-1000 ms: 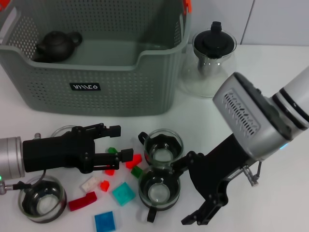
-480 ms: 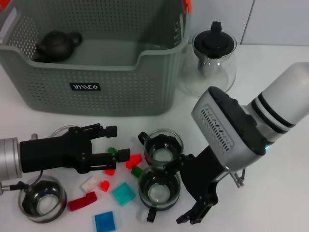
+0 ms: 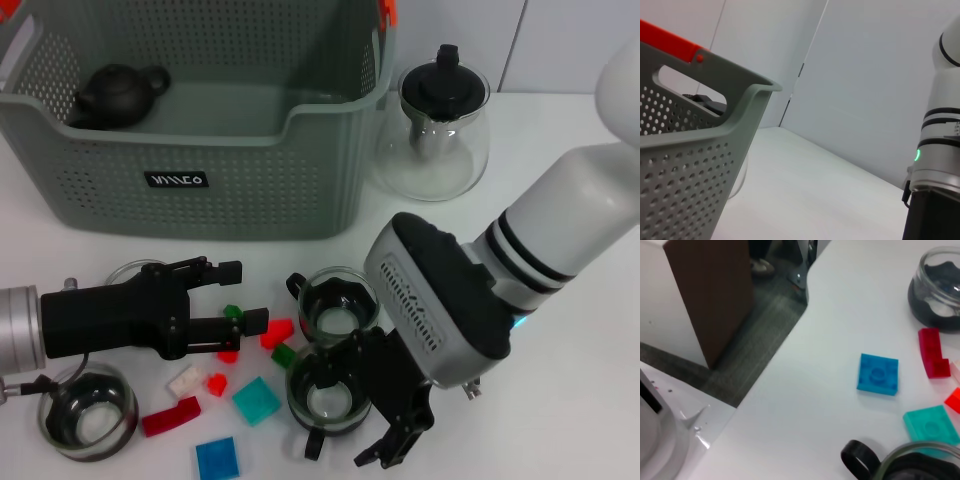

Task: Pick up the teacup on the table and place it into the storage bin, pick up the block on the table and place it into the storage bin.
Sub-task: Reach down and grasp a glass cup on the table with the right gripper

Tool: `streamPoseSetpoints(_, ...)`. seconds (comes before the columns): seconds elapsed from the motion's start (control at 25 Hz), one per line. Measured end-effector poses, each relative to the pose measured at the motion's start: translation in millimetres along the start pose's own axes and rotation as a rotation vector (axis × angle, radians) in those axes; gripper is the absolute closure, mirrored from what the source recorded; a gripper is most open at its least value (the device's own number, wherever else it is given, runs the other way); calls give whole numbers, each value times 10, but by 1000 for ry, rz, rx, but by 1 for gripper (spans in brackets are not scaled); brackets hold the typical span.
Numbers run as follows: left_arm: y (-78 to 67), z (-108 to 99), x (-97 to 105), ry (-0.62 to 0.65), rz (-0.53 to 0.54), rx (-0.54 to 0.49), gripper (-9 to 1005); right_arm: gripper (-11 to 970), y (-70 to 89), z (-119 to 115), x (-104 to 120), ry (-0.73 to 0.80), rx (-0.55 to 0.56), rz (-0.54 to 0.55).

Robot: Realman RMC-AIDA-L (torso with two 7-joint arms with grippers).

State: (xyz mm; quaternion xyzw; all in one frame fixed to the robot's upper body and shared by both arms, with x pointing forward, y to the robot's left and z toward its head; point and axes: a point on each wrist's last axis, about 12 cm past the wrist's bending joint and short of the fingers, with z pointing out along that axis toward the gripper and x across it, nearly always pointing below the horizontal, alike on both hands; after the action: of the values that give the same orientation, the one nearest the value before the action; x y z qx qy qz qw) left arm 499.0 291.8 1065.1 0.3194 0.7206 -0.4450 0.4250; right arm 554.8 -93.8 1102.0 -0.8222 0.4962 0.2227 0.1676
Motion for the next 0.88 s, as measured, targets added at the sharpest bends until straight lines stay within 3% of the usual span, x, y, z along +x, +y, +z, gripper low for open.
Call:
streamPoseSetpoints(0.28, 1, 5, 2, 0, 0, -2, 136, 44, -8, 91, -16, 47, 16, 16)
streamPoseSetpoints(0.88, 4, 1, 2, 1, 1, -4, 137, 693, 10, 79, -88, 45, 24, -7)
